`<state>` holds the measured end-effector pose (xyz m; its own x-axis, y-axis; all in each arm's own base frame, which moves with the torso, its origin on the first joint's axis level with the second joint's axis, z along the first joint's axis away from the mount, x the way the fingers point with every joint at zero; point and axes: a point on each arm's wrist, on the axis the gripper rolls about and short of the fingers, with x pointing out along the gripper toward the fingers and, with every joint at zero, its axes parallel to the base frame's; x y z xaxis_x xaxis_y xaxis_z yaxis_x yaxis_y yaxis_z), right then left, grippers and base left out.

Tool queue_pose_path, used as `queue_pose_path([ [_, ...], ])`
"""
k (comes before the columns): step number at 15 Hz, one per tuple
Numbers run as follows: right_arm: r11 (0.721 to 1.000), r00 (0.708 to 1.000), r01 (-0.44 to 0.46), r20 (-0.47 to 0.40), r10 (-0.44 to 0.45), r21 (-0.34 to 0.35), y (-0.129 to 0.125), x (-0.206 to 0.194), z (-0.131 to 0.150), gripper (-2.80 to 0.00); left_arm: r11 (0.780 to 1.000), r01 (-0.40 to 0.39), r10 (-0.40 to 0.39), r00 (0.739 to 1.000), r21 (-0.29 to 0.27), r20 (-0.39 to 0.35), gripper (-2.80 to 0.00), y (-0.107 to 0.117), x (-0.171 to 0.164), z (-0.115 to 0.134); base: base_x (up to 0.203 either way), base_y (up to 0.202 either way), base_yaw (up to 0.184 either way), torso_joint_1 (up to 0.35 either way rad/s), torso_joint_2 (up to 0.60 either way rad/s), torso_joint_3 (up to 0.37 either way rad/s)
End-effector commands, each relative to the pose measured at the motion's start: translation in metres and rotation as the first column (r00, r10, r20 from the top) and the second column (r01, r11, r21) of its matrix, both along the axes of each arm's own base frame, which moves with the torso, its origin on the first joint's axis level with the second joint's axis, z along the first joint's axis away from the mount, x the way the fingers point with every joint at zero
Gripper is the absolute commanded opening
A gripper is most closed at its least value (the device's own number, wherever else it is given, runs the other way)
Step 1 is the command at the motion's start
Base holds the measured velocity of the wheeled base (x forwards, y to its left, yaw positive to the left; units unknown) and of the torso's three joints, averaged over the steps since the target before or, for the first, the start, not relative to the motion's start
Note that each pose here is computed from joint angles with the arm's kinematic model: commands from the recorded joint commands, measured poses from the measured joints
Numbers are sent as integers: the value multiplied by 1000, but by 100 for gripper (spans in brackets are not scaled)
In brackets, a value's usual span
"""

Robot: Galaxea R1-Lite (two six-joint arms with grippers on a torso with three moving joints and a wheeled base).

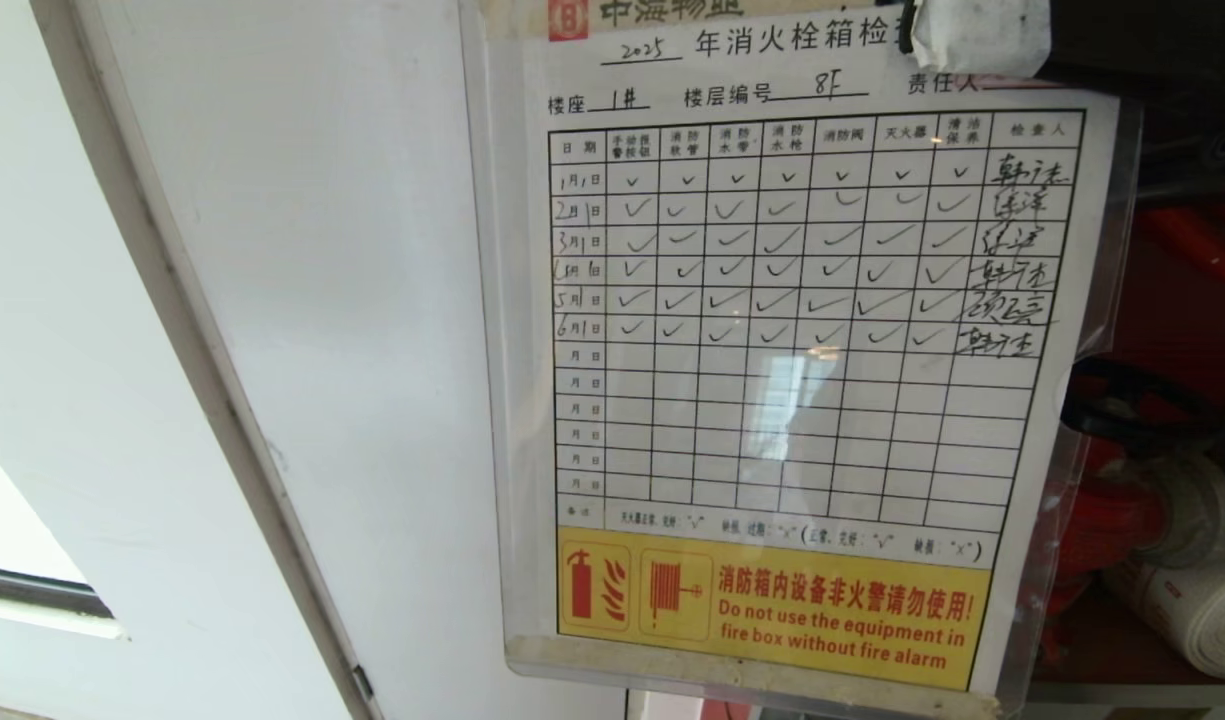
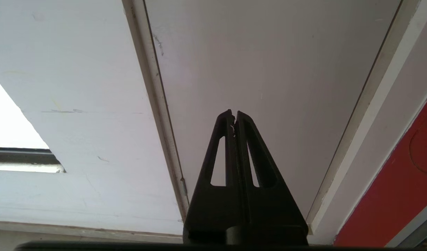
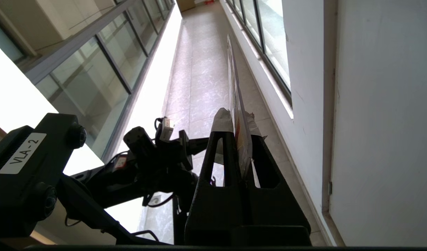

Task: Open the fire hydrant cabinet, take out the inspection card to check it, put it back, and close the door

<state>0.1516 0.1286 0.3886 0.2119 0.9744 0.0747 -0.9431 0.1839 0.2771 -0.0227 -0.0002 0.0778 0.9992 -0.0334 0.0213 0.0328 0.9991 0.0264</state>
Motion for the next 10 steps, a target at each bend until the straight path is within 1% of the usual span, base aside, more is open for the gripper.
queue_pose_path([
  [1,1000,1000,-5,2,5,3,-1,-2,1,-280,1000,0,0,1000,0,-14,-280,0,1,-4,0,0,0,0,0,0],
  [10,1000,1000,-5,4,5,5,-3,-4,1,-280,1000,0,0,1000,0,-14,-280,0,1,-4,0,0,0,0,0,0],
])
